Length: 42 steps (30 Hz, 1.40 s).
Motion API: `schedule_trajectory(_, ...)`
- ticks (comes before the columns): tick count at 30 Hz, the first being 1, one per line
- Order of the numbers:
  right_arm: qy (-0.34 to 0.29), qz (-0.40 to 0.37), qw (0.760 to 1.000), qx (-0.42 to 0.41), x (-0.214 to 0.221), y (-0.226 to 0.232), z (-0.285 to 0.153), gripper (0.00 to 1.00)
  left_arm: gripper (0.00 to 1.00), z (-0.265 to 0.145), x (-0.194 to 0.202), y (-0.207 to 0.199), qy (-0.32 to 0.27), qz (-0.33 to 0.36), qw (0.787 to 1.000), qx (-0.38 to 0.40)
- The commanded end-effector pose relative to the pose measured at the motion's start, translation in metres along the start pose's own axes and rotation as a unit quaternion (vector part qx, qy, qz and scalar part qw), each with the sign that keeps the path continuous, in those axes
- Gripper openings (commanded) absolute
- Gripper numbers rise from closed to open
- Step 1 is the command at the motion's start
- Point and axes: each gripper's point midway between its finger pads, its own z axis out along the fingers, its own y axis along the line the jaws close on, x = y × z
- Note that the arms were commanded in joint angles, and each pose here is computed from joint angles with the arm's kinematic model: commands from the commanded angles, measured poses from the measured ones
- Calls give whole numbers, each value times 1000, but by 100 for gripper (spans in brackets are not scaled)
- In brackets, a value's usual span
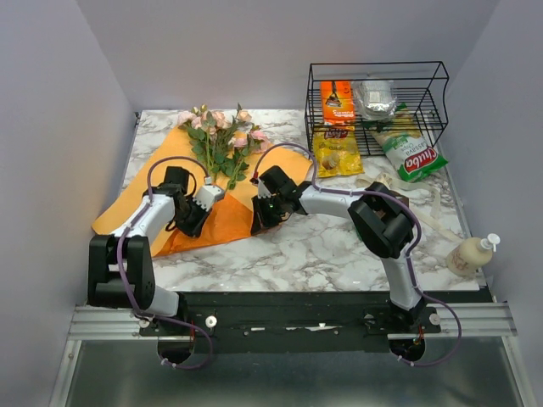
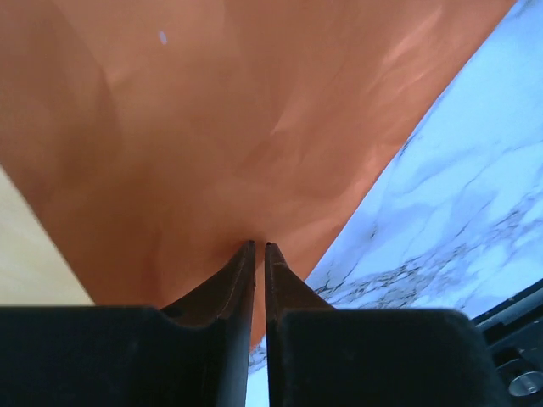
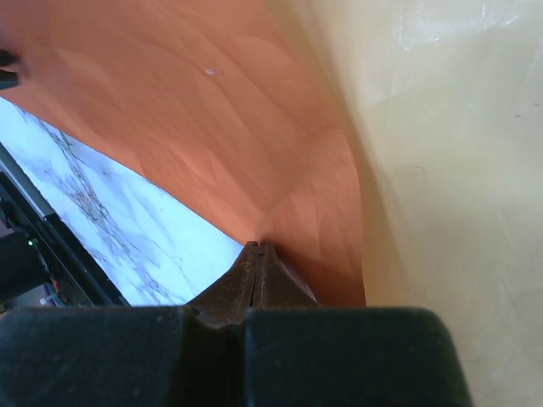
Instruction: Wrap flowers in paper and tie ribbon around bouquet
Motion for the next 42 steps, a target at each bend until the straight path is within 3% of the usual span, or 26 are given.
schedule_trajectory(1,12,25,999,39,12,-16,-4,1,14,11,39,32,68,-8,996,-62)
schedule_trajectory(5,14,30,998,49,17,-23,-5,1,14,10,59,37,86,-28,994,-62)
schedule_trajectory(10,13,37,998,53,19,-26,-6,1,18,4,70,33,90,-6,994,-59)
schedule_trajectory(12,10,29,998,50,17,-23,-9,1,22,-3,61,28,75,-4,996,-49)
schedule_trajectory(14,4,26,998,53,13,-22,-11,1,25,-15,21,22,11,0,1000,-29)
schedule_trajectory(18,-3,27,998,54,8,-19,-14,4,45,-23,-52,-2,-78,35,996,-1)
schedule_trajectory(21,0,36,998,53,10,-19,-14,5,43,-3,-82,-17,-111,11,993,30)
schedule_trajectory(28,-19,47,997,67,3,-17,-23,9,37,64,-70,-28,-46,-49,996,50)
schedule_trajectory(31,-32,56,995,80,0,-17,-34,15,36,73,-68,-25,-31,-71,996,48)
schedule_trajectory(34,-64,77,990,102,-4,-18,-56,27,36,75,-67,-25,-30,-75,996,48)
schedule_trajectory(35,-80,96,985,117,-6,-22,-61,42,37,75,-67,-27,-32,-76,995,53)
schedule_trajectory(36,-92,108,982,122,-7,-21,-68,49,37,75,-67,-28,-32,-77,995,55)
schedule_trajectory(42,-121,246,952,140,7,-30,-76,64,37,73,-69,-35,-37,-82,993,70)
